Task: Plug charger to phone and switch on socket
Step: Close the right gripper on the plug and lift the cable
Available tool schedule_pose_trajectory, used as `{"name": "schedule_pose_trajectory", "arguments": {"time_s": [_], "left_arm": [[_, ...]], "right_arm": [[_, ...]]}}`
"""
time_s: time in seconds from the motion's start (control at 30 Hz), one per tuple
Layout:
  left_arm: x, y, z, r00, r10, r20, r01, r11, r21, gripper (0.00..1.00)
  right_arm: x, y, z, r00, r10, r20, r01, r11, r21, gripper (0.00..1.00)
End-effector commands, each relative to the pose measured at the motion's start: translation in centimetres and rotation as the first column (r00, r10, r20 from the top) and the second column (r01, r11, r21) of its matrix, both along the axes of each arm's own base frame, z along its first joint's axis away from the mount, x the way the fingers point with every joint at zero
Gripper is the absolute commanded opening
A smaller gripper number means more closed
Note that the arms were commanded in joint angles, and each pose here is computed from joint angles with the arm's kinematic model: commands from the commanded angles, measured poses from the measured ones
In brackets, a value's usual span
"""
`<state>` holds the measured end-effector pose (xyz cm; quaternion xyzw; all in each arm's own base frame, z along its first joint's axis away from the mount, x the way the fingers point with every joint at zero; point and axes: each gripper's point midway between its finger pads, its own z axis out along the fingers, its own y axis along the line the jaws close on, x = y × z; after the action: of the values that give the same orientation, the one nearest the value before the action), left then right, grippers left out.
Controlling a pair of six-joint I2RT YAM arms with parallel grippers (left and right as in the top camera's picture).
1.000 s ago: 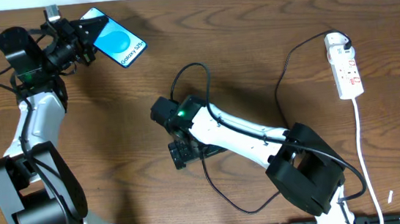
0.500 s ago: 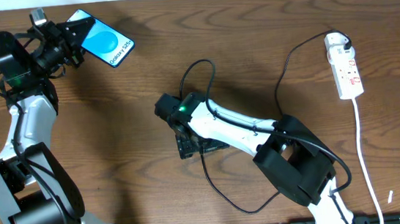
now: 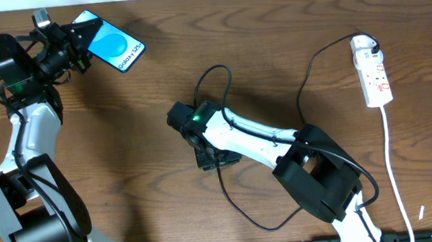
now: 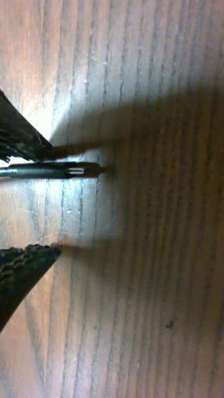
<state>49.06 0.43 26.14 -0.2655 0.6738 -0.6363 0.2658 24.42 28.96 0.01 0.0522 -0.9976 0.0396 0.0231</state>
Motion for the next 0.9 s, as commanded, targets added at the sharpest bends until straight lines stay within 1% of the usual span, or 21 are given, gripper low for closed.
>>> {"name": "schedule_pose_trajectory", "arguments": {"time_s": [0.0, 0.03, 0.1, 0.13, 0.17, 0.2, 0.27, 0.43, 0.67, 0.8, 0.87], "left_arm": [[-0.3, -0.2, 0.9, 1.000, -0.017, 0.023, 0.017, 1.000, 0.004, 0.07], [-0.3, -0.2, 0.9, 1.000, -0.017, 0.023, 0.017, 1.000, 0.004, 0.07], [-0.3, -0.2, 0.9, 1.000, -0.017, 0.023, 0.017, 1.000, 0.004, 0.07], [-0.3, -0.2, 0.9, 1.000, -0.017, 0.023, 0.017, 1.000, 0.004, 0.08], [-0.3, -0.2, 0.9, 1.000, -0.017, 0.023, 0.017, 1.000, 0.004, 0.07], [-0.3, -0.2, 0.9, 1.000, -0.017, 0.023, 0.017, 1.000, 0.004, 0.07], [-0.3, -0.2, 0.9, 1.000, -0.017, 0.023, 0.017, 1.000, 0.004, 0.07], [-0.3, -0.2, 0.9, 1.000, -0.017, 0.023, 0.017, 1.000, 0.004, 0.08], [-0.3, -0.3, 0.9, 1.000, -0.018, 0.023, 0.018, 1.000, 0.004, 0.08], [-0.3, -0.2, 0.9, 1.000, -0.018, 0.023, 0.018, 1.000, 0.004, 0.08], [-0.3, -0.2, 0.9, 1.000, -0.018, 0.023, 0.018, 1.000, 0.004, 0.07]], "right_arm": [[-0.2, -0.9, -1.1, 1.000, 0.000, -0.011, 0.000, 0.999, -0.048, 0.30], [-0.2, -0.9, -1.1, 1.000, 0.000, -0.010, 0.000, 0.999, -0.047, 0.27], [-0.2, -0.9, -1.1, 1.000, 0.000, -0.010, 0.000, 0.999, -0.047, 0.26], [-0.2, -0.9, -1.1, 1.000, 0.000, -0.010, 0.000, 0.999, -0.048, 0.22], [-0.2, -0.9, -1.1, 1.000, 0.000, -0.011, 0.000, 0.999, -0.048, 0.14], [-0.2, -0.9, -1.1, 1.000, 0.000, -0.010, 0.000, 0.999, -0.047, 0.08], [-0.2, -0.9, -1.1, 1.000, 0.000, -0.010, 0.000, 0.999, -0.048, 0.01], [-0.2, -0.9, -1.1, 1.000, 0.000, -0.011, -0.001, 0.999, -0.048, 0.01], [0.1, -0.9, -1.0, 0.998, 0.054, -0.037, -0.055, 0.998, -0.017, 0.01], [1.9, -0.2, 0.0, 0.998, 0.057, -0.033, -0.055, 0.997, 0.057, 0.01], [3.7, 0.5, 0.9, 0.998, 0.054, -0.018, -0.051, 0.991, 0.126, 0.01]]}}
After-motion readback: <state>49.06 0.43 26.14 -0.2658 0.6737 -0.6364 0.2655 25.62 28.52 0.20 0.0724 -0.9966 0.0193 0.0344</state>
